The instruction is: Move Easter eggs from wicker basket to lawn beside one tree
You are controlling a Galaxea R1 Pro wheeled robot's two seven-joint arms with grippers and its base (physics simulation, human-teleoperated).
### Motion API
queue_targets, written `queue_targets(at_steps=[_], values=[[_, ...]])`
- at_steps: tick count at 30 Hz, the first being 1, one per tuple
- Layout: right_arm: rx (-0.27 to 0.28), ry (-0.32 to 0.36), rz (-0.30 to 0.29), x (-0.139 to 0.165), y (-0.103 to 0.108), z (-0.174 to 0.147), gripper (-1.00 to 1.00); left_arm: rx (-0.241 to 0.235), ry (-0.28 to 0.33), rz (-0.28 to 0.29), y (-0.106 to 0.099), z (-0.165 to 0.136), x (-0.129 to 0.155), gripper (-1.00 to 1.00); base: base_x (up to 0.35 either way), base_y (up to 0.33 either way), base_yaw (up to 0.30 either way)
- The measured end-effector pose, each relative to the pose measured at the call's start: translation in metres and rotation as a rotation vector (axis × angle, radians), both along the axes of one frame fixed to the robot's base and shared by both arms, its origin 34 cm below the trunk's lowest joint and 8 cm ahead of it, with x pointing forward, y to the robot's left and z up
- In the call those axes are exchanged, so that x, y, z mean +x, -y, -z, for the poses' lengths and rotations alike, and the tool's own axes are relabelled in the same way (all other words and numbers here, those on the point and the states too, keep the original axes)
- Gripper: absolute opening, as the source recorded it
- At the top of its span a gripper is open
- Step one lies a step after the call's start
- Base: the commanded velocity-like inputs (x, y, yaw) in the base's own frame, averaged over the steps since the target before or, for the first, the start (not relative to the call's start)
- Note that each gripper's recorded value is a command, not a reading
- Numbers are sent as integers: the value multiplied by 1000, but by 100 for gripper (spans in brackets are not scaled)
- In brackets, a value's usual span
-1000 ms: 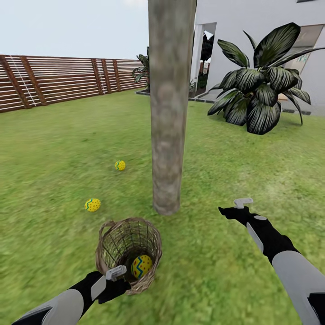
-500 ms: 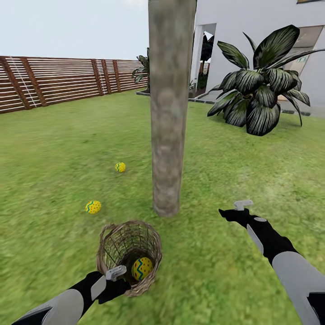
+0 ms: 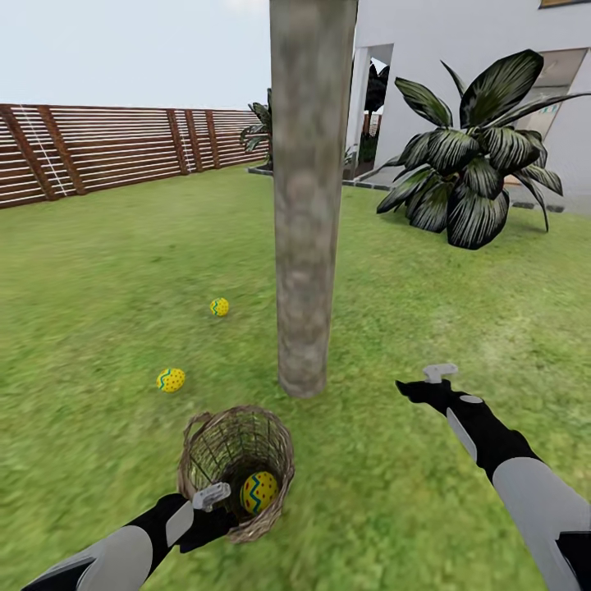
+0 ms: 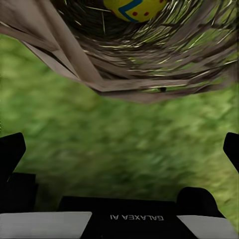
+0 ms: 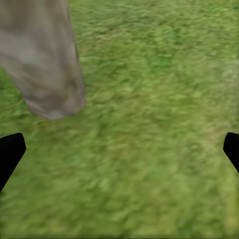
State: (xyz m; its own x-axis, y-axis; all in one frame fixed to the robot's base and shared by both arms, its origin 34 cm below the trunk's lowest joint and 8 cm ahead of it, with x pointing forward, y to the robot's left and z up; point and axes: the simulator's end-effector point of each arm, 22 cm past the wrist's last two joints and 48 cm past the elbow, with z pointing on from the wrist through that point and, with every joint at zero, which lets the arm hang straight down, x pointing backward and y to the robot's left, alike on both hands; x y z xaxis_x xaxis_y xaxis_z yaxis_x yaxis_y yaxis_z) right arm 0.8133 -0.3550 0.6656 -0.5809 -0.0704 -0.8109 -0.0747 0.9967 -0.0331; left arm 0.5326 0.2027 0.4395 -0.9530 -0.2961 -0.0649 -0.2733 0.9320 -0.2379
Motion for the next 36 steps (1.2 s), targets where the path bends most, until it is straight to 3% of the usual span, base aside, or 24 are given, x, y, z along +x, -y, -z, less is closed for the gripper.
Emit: queue_targets(at_steps=[36], values=[[6,-5,-7,4,-8,-61,100,0,13,-3,-4,-65,10,100,0,0,0]])
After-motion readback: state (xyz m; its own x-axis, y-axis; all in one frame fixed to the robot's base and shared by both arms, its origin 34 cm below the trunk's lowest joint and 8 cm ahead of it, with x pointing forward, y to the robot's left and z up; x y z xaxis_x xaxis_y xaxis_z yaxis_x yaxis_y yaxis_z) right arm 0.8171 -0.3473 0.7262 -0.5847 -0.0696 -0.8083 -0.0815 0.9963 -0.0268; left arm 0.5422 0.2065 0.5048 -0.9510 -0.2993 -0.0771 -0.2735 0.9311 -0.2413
